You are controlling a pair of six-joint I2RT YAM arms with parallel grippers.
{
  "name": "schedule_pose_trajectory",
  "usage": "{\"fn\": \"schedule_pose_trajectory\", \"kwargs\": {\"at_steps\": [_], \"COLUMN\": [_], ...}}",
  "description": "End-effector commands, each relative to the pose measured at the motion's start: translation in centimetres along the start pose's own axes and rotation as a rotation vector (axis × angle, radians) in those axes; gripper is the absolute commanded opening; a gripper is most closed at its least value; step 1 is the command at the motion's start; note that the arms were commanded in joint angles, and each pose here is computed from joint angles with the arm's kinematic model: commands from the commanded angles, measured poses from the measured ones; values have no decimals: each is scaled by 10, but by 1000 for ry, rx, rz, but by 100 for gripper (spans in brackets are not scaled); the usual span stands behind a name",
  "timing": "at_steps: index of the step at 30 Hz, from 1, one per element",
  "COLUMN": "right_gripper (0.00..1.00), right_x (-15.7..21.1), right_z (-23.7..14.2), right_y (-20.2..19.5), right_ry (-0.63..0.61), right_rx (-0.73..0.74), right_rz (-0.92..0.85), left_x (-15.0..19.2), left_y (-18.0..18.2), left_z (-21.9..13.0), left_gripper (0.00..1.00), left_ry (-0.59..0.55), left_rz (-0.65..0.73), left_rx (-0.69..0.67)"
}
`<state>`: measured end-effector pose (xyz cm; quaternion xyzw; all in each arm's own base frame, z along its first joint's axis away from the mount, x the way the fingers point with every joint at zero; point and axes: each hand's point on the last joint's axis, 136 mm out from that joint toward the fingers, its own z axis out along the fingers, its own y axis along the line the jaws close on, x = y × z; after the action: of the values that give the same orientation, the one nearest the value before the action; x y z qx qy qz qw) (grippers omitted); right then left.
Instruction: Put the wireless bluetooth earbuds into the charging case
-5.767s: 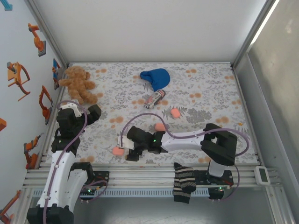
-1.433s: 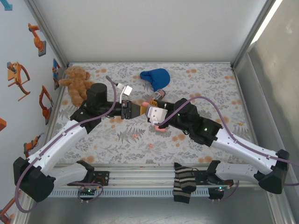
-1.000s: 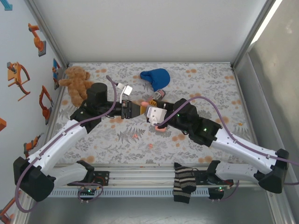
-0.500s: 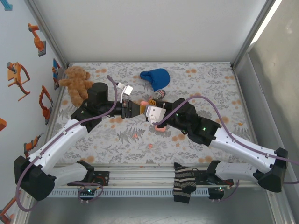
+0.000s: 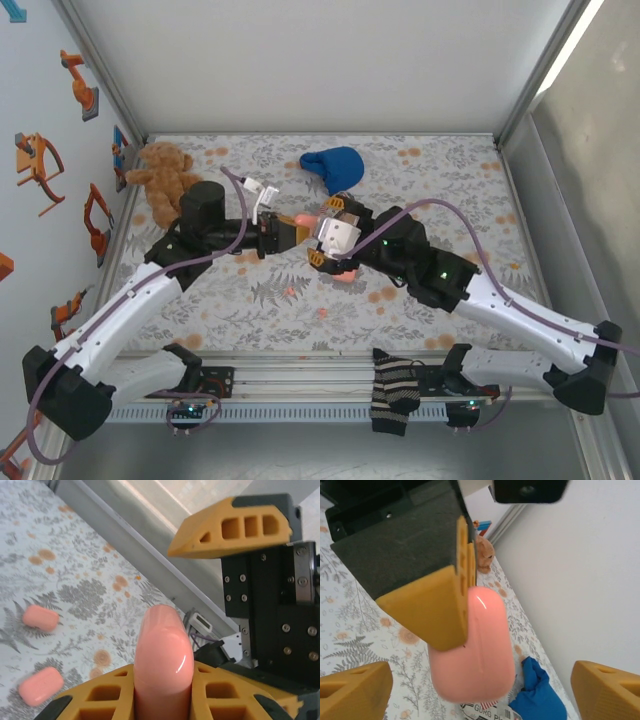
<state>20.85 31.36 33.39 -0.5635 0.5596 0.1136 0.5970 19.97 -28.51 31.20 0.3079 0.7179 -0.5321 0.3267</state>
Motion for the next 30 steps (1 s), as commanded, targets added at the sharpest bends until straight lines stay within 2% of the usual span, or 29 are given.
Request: {"fn": "schedule_pose_trajectory", "kwargs": {"at_steps": [1,3,9,16,24,30], "right_gripper": [95,99,99,96,94,91], "right_x": [-21,-23,-33,-38,-38,-39], "right_z": [-21,-28,-41,-27,-12,-6], "right_y": [-8,-11,-24,-9,-8,-17], "right_ry": [-118,-160,-309,-315,-299,-289], "right_rx": [-28,-46,-91,-215,-246,-211], "right_rz": [116,183,337,341,325,335], "left_x": [-5,-4,-1,2,3,3], "left_y": [-5,-7,-13,-24,-31,-33], "left_z": [-8,-12,-20,-30,-35,-36], "left_gripper": [2,0,0,0,0,0], "left_ry": [-79,-116,-186,-295,-311,-313], "left_rz": [224,307,487,663,736,747], "left_rx": [-16,-15,-22,-6,-7,-4]}}
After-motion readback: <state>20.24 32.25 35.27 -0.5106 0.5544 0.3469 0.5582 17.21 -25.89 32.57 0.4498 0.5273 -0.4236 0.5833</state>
